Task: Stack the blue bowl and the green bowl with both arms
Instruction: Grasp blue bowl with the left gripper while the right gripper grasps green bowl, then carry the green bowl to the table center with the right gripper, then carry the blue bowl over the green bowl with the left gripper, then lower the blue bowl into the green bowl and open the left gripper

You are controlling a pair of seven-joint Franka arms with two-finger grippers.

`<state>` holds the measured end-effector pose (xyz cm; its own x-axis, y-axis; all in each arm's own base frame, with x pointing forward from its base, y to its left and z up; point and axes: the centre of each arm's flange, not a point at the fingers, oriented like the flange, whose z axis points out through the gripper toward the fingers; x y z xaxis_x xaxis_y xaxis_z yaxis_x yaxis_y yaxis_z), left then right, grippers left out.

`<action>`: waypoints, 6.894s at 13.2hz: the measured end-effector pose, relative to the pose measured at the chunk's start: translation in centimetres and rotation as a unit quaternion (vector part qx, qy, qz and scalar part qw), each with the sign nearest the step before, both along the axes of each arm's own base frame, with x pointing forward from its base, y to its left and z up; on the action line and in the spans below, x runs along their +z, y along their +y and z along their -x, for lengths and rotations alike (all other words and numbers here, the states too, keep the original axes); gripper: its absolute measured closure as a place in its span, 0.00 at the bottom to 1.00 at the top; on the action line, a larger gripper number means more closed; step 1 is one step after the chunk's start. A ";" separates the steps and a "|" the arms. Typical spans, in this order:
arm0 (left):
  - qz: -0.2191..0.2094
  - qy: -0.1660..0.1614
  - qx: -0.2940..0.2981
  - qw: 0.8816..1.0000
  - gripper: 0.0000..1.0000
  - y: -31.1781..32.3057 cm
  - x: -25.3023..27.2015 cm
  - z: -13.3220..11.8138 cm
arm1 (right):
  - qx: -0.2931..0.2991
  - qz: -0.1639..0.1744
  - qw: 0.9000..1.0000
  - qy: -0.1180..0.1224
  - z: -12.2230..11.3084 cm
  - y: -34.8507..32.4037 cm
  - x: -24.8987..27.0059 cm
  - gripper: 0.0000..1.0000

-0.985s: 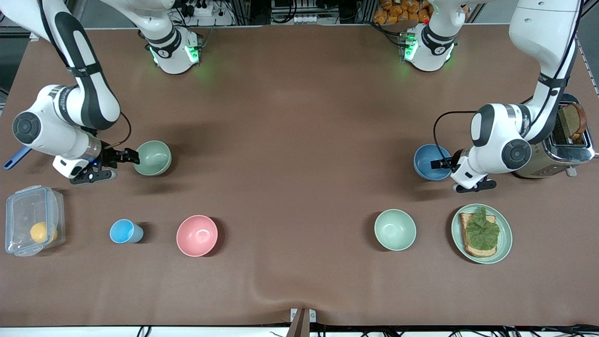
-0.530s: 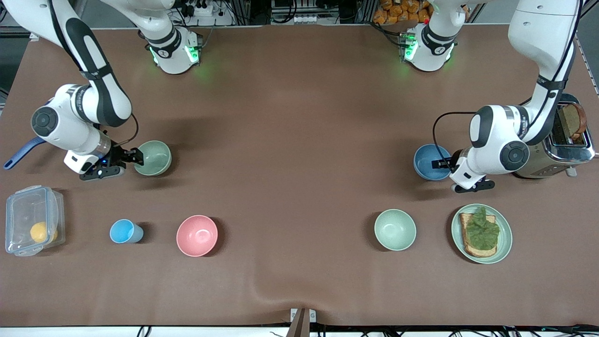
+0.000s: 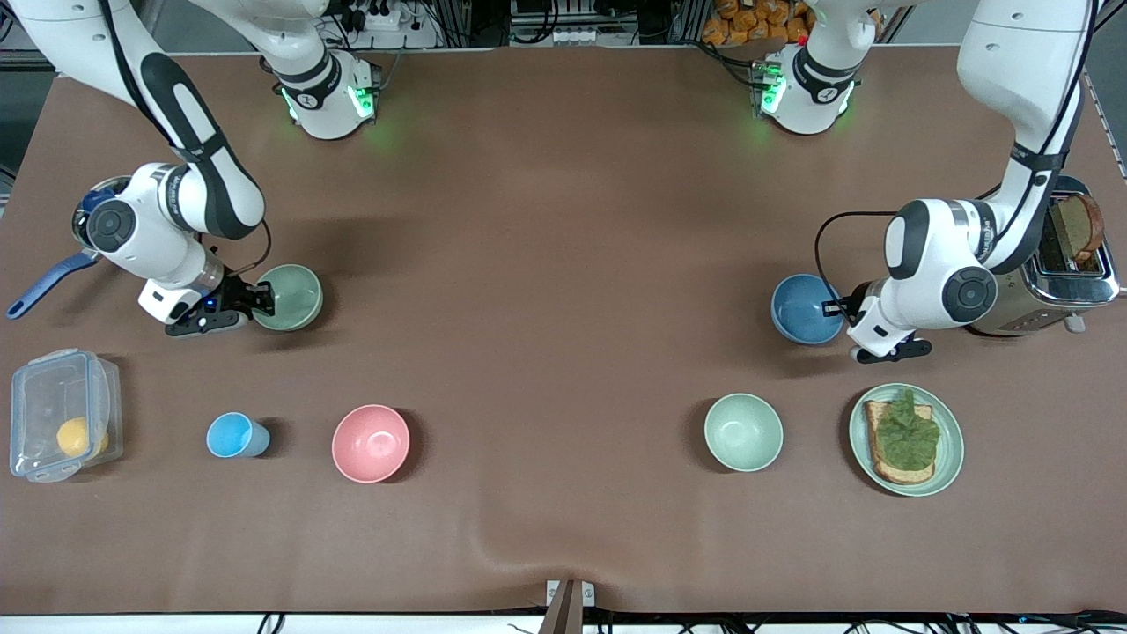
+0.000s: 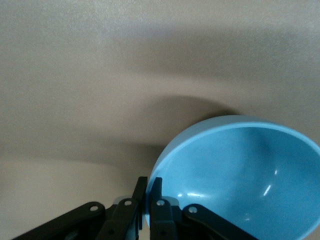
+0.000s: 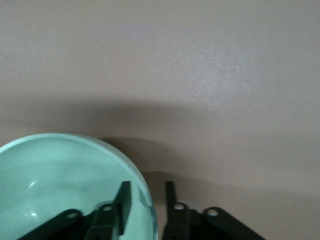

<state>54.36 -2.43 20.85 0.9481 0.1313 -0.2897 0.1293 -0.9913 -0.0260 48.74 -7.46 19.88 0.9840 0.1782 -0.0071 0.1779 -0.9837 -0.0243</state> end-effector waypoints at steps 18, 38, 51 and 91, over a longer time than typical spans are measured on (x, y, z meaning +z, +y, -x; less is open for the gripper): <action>0.011 -0.020 -0.009 1.000 0.95 -2.4 9.7 -5.7 | -0.240 -0.064 0.968 0.040 0.0 26.8 7.6 0.94; 0.025 -0.039 -0.045 0.998 0.95 -6.8 14.5 -7.4 | -0.392 -0.111 0.913 0.028 10.8 51.1 1.3 0.94; 0.072 -0.038 -0.039 0.996 0.95 -9.5 19.5 -8.4 | -0.419 -0.103 0.902 0.033 10.7 51.0 0.3 0.57; 0.070 -0.016 0.049 0.996 0.95 -41.5 4.0 11.3 | -0.703 -0.064 0.673 0.222 1.5 45.9 -1.7 0.00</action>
